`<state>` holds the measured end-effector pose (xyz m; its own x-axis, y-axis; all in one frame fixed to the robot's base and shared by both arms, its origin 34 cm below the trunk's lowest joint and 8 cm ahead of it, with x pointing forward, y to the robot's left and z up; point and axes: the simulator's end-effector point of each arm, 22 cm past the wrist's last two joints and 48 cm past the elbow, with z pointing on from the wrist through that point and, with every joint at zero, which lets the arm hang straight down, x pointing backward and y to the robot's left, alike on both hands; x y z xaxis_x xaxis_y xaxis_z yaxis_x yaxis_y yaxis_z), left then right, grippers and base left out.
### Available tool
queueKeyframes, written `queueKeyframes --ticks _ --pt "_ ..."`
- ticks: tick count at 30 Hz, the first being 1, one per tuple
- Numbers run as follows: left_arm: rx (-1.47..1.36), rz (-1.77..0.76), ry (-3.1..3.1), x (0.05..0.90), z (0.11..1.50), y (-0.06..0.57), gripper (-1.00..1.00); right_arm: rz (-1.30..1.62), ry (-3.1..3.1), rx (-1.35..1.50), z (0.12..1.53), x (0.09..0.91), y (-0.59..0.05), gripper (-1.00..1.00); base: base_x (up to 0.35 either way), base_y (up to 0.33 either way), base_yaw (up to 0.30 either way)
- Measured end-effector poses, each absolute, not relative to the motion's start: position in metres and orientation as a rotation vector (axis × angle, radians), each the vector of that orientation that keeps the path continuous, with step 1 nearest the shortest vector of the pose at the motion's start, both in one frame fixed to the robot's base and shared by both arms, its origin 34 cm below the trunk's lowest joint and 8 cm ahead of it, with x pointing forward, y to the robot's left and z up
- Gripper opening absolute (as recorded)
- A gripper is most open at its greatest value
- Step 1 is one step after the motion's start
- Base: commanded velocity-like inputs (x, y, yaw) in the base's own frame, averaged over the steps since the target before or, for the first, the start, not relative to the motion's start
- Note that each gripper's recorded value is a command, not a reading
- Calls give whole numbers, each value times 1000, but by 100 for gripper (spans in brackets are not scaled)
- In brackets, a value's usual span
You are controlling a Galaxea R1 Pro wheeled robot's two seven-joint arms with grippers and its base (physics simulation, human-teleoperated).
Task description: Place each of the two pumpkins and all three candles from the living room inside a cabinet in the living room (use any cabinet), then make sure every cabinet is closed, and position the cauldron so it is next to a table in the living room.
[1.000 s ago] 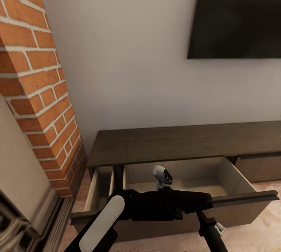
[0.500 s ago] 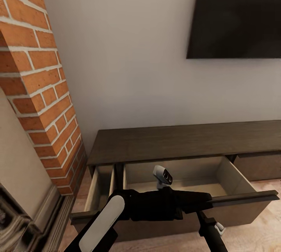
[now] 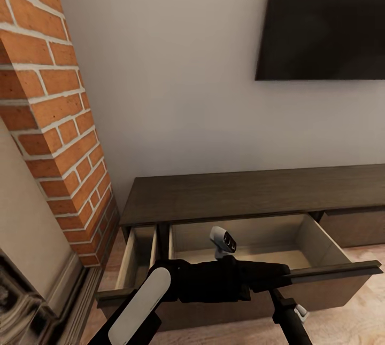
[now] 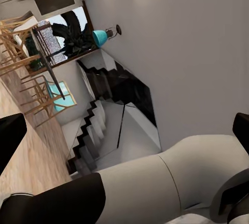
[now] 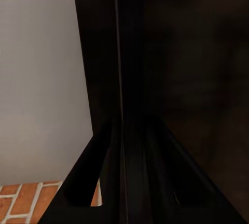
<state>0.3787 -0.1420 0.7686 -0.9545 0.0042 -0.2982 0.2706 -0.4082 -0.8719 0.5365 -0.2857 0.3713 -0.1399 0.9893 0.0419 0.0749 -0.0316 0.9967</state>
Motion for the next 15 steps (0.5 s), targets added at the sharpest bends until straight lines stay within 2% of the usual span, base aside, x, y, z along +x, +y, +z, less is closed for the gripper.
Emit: queueKeyframes --ticks 15 --pt "382 -2480 1609 379 769 -142 100 1306 1350 1222 371 537 -286 -100 -25 0 0"
